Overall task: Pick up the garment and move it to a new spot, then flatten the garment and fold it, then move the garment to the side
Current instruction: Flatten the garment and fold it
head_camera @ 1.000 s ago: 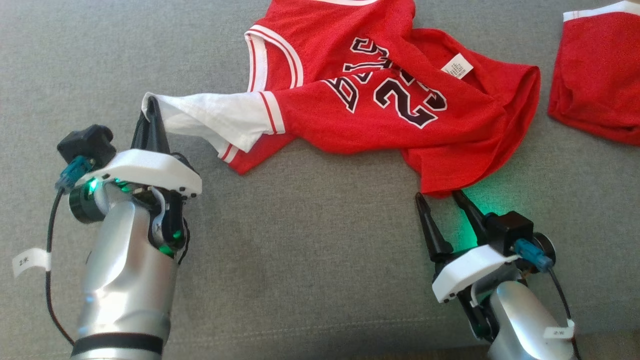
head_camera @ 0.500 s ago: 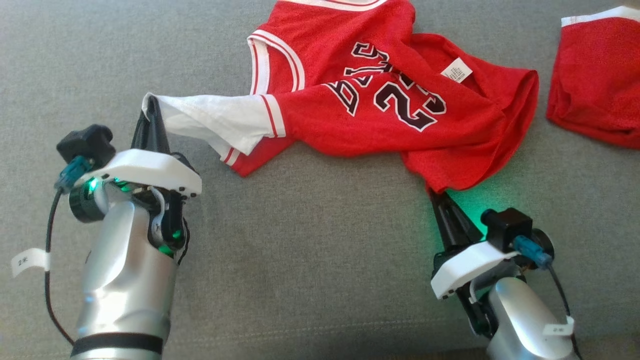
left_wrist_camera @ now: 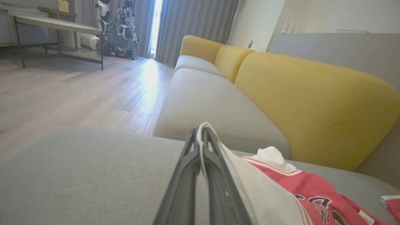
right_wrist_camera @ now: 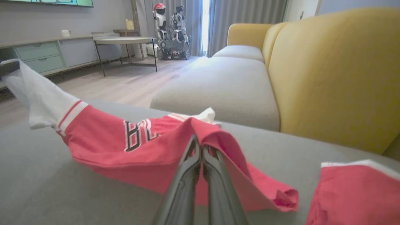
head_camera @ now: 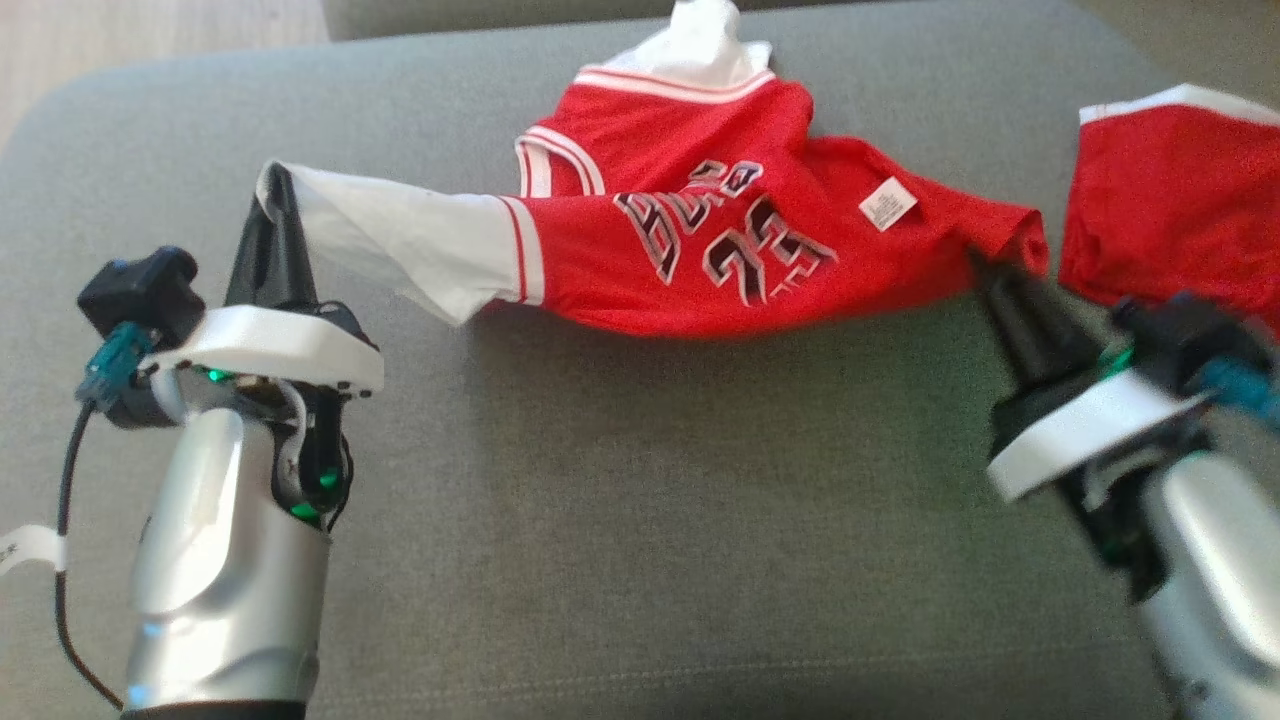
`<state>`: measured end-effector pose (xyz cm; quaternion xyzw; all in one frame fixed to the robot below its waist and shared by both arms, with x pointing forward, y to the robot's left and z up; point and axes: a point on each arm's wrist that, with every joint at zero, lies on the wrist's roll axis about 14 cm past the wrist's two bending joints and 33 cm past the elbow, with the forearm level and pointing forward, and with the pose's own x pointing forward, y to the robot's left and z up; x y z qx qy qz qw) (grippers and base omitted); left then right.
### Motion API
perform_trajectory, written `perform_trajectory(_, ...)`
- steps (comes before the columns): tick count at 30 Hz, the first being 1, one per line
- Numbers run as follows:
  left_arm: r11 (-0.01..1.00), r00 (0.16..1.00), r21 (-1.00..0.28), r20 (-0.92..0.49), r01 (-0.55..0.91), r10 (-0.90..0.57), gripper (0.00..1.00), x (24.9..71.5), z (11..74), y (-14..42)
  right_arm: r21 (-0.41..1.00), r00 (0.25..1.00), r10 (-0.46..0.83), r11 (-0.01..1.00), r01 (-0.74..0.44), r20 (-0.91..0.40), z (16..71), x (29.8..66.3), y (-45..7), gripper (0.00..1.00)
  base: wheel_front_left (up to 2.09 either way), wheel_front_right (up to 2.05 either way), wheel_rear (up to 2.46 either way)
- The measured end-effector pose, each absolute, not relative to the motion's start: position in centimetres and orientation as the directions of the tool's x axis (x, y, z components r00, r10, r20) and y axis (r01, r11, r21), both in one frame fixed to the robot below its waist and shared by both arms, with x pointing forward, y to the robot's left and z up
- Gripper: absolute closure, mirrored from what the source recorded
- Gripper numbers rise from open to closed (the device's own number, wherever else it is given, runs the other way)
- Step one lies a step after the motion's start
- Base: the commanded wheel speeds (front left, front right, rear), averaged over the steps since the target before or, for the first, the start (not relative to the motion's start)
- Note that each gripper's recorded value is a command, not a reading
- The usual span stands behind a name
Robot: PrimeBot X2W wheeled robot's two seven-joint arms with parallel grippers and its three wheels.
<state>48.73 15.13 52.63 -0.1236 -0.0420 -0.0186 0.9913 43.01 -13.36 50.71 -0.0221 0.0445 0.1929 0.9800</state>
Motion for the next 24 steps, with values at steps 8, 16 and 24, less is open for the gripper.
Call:
perform_trajectory(8,0.975,0.941,-0.203,0.338,0.088,-0.015,1.0,46.3,61.7,16.3,-0.141,0.922,0.372,0.924,-0.356,0.107,61.8,44.1,-15.6,1.0,0.0,0.0,0.0)
perform_trajectory(16,0.988,0.863,-0.098,0.502,0.121,-0.056,1.0,42.3,68.8,16.8,-0.197,0.907,0.372,0.921,-0.335,0.197,67.4,42.8,-16.2,1.0,0.0,0.0,0.0)
perform_trajectory(24,0.99,0.852,-0.006,0.511,0.139,-0.117,1.0,38.5,71.2,16.6,-0.239,0.903,0.342,0.929,-0.283,0.259,71.5,40.8,-17.6,1.0,0.0,0.0,0.0)
